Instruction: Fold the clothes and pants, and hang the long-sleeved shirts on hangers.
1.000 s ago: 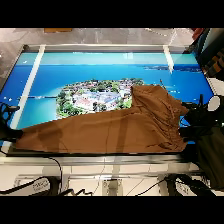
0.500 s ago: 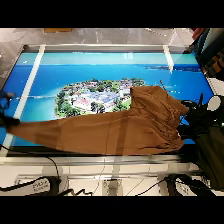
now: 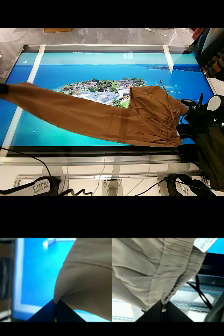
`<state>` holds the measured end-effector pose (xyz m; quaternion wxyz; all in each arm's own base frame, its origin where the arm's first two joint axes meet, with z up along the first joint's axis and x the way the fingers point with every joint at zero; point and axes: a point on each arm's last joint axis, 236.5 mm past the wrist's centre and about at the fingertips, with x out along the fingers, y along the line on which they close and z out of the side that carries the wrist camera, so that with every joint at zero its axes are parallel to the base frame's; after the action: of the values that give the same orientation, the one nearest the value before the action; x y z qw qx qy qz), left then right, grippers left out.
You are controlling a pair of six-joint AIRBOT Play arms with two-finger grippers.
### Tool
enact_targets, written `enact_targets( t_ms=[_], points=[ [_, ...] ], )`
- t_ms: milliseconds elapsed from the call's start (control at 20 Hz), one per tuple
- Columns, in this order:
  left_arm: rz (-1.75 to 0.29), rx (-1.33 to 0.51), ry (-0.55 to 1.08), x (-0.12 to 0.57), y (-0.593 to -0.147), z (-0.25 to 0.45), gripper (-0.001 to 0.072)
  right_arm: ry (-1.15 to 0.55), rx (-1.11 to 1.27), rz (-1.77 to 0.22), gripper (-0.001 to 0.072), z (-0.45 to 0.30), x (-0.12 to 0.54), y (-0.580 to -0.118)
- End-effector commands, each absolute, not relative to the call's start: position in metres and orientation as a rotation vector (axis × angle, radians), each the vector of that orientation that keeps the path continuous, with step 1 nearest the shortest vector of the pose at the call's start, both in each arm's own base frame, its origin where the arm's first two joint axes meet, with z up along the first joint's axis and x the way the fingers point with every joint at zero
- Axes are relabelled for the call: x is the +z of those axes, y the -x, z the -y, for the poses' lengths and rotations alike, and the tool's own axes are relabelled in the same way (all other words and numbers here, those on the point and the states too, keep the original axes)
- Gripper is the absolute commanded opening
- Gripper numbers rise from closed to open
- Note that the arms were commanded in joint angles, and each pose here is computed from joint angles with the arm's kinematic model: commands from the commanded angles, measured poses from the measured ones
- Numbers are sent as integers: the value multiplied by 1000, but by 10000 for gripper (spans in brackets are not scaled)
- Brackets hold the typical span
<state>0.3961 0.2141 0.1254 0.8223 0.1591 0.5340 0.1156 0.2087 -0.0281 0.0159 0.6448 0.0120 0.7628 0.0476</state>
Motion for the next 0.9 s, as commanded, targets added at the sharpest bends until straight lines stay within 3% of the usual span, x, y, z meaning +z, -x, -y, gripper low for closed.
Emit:
enact_targets(
  t_ms=[0,200,350,850],
  points=[
    [-1378,206,-186,46,-335,-216,11,-28,111,-1744,24,28,17,-207],
    [-1613,87,-138,-52,-258,-208,13,-41,128,-1827,25,24,21,-187],
    [-1737,69,-270,-80,-217,-222,12,-41,128,-1851,25,25,23,-182],
    [-1678,137,-421,-76,-229,-255,12,3,75,-1904,24,39,25,-171]
  ],
)
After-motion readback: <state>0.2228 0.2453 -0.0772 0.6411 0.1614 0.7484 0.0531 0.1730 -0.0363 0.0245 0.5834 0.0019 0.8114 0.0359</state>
